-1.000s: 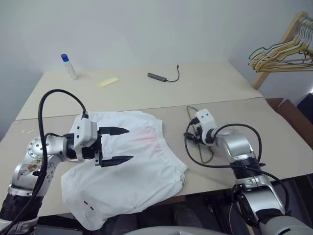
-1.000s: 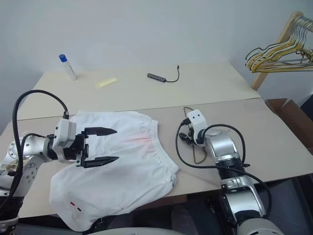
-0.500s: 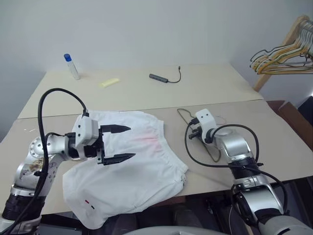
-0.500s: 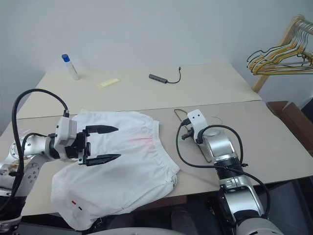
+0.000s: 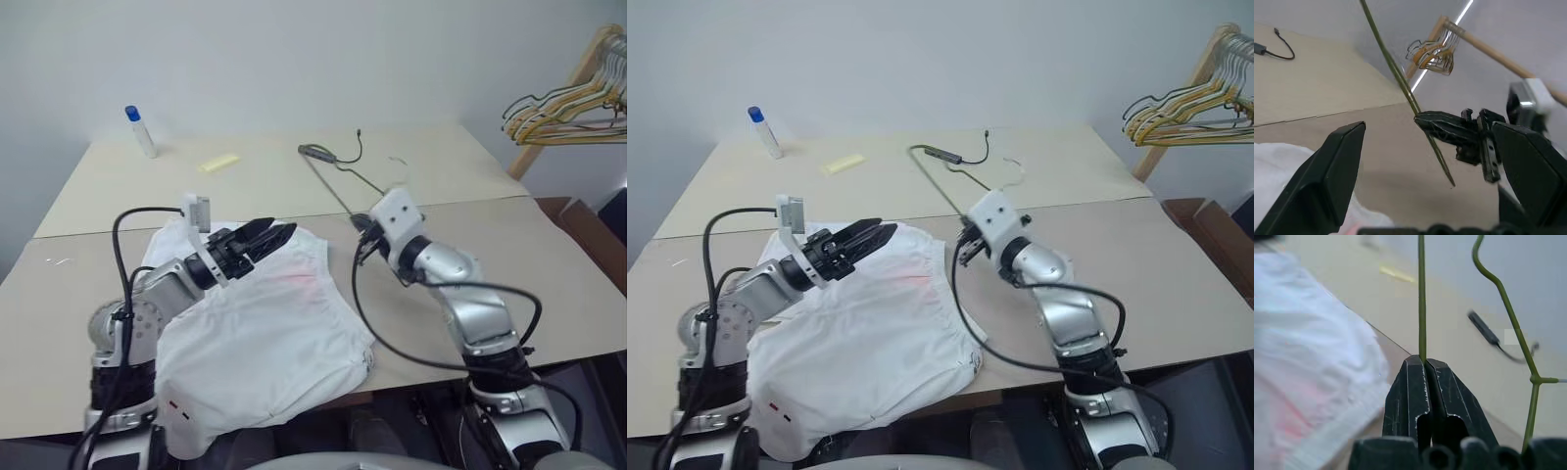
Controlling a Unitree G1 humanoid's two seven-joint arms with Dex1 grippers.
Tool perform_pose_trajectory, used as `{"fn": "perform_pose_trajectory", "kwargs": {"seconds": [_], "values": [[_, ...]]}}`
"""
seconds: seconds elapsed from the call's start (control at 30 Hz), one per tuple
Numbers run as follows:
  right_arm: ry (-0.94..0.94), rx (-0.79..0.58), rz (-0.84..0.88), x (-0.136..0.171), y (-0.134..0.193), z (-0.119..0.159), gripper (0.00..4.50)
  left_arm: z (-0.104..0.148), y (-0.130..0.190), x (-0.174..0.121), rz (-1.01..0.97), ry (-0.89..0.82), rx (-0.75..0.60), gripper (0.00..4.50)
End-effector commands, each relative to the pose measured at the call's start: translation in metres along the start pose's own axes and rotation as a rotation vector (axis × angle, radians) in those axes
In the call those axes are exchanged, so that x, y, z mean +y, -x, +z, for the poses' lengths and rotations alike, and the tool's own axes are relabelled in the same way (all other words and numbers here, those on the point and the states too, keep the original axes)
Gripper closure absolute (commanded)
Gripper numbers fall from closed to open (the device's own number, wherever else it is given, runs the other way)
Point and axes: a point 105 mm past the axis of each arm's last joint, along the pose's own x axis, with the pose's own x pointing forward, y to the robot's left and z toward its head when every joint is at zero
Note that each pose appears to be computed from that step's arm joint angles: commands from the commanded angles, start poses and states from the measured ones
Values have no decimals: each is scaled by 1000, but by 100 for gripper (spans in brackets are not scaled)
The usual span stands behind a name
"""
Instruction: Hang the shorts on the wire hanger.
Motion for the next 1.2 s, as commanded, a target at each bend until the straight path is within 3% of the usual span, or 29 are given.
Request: {"fn": "perform_pose_trajectory", "kwargs": {"seconds": [0.03,0.17,0.27,0.67,0.87,1.0,1.13,1.2], "values": [[63,-138,3,8,2,28,448,28,-8,-10,-17,18,-120,0],[58,-186,22,18,3,34,448,32,-14,-11,-6,18,-147,0],[74,-176,22,19,3,31,450,33,-16,-9,6,66,-162,59],[212,-219,21,24,4,32,450,28,-28,2,73,115,-160,443],[224,-211,32,25,3,29,450,29,-28,-1,66,61,-158,447],[266,-207,10,20,2,29,345,31,-27,-1,68,4,-174,450],[251,-226,-2,15,2,32,200,36,-22,-1,54,-91,-166,450],[29,-239,1,6,10,36,136,48,-16,5,53,-128,-183,450]]}}
